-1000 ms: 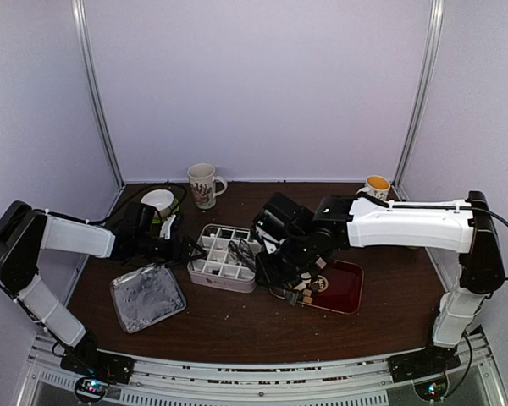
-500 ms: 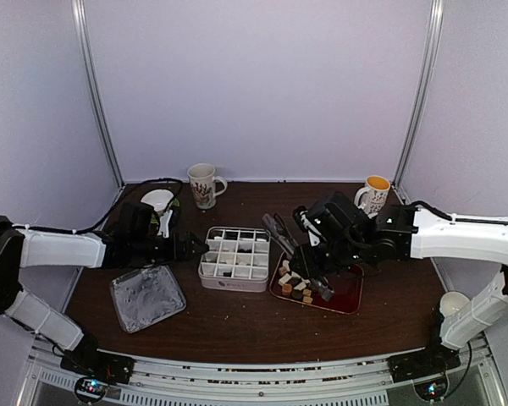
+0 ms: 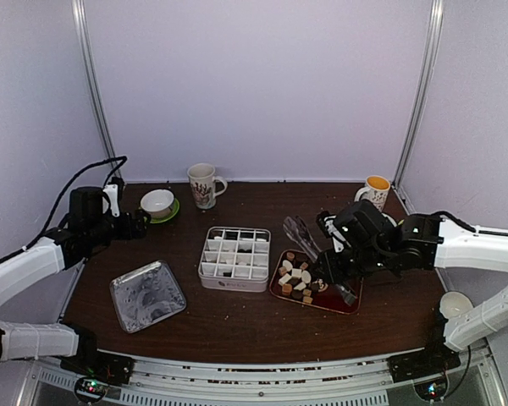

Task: Pack the chocolate
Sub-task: Pick up the fake chocolate from the plate.

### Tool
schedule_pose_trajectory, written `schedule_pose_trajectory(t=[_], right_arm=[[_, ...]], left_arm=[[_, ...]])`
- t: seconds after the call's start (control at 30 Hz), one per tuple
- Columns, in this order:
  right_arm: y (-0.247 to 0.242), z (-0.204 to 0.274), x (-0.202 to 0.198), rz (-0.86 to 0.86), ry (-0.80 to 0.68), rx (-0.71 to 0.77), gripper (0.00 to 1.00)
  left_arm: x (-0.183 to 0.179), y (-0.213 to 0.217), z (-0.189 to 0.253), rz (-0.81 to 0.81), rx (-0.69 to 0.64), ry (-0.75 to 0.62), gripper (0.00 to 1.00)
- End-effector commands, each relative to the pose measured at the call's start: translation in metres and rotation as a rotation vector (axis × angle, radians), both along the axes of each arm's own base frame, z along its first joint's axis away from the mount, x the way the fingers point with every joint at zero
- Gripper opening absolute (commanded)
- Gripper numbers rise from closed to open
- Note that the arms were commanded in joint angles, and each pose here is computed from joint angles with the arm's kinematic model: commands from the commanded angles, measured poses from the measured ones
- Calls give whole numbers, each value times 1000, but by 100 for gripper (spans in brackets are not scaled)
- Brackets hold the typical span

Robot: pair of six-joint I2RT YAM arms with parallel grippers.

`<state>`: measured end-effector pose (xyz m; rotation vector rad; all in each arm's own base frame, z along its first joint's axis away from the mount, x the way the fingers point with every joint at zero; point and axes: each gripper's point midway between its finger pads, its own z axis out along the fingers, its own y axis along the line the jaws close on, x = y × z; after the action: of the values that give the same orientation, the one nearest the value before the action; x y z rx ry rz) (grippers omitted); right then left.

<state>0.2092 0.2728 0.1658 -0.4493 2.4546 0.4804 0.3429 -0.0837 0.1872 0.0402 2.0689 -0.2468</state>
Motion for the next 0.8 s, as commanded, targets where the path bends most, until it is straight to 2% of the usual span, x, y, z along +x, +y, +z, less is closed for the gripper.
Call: schedule_pose_trajectory(t=[0.0,0.1,0.27,0.4,0.6,0.77], right_arm=[[-19,3,-11,13,2,-25,32],[-23,4,-16,22,13,-29,32],[-30,-7,-30,43,92,-65,32],[-41,-14,-46,61,169,-108,32],[-63,-24,-61,55,225,-182,32],[-62,-26,-64,25,241,-127,32]], left_arm=[[7,56,20,217,208,-202,98],[4,70,26,271,294,-325,98],[12,86,22,330,374,-332,98],[17,95,15,359,423,-408,98],[37,112,-4,317,404,-405,98],[45,128,-22,328,326,-415,98]])
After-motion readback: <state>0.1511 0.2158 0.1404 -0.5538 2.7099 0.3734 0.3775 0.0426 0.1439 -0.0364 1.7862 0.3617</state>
